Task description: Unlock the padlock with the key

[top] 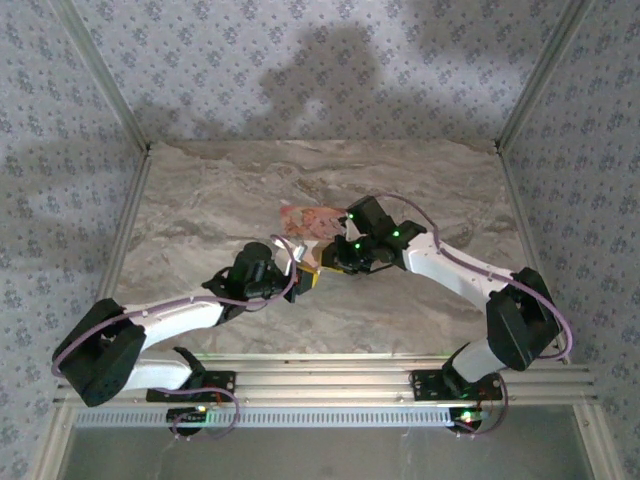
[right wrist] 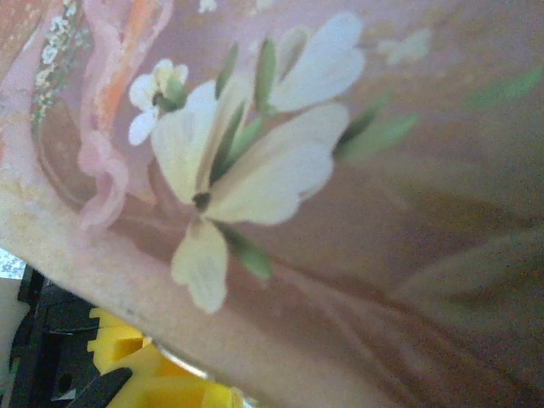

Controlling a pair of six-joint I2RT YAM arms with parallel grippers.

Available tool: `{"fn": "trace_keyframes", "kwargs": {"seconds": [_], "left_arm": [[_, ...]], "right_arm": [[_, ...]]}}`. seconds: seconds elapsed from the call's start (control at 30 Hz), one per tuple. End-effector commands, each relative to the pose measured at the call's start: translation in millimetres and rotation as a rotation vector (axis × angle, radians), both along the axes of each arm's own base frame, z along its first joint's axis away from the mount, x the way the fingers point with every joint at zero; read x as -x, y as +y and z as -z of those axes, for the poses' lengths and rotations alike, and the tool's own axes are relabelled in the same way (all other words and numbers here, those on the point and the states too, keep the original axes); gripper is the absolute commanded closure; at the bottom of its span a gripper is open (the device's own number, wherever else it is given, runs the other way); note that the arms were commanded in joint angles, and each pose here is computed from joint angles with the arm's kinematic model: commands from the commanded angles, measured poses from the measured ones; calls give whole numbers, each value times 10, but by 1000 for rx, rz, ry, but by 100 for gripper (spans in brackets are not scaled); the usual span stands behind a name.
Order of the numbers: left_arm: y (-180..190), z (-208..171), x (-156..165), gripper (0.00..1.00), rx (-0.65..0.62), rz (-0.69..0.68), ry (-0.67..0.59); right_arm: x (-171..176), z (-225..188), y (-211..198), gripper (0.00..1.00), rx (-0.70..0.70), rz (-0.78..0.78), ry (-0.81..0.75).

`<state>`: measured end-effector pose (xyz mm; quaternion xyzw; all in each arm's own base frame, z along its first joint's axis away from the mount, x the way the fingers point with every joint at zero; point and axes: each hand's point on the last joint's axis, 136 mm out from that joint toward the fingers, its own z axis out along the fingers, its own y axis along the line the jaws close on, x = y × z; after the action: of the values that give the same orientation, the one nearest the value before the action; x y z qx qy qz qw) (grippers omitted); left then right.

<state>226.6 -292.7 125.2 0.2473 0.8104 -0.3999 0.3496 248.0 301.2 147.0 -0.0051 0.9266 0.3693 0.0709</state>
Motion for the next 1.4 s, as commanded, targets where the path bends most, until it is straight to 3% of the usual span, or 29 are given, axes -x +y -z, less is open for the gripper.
{"fn": "trace_keyframes", "kwargs": {"seconds": [0.0,1.37], "left_arm": [[-113,-431,-186,100,91,-25,-143],[-150,-128,-49,100,-22,41,-130]], "right_arm": [[107,-321,147,100,-119,-76,24],[-7,-290,21,100,-98,-48,14]]}}
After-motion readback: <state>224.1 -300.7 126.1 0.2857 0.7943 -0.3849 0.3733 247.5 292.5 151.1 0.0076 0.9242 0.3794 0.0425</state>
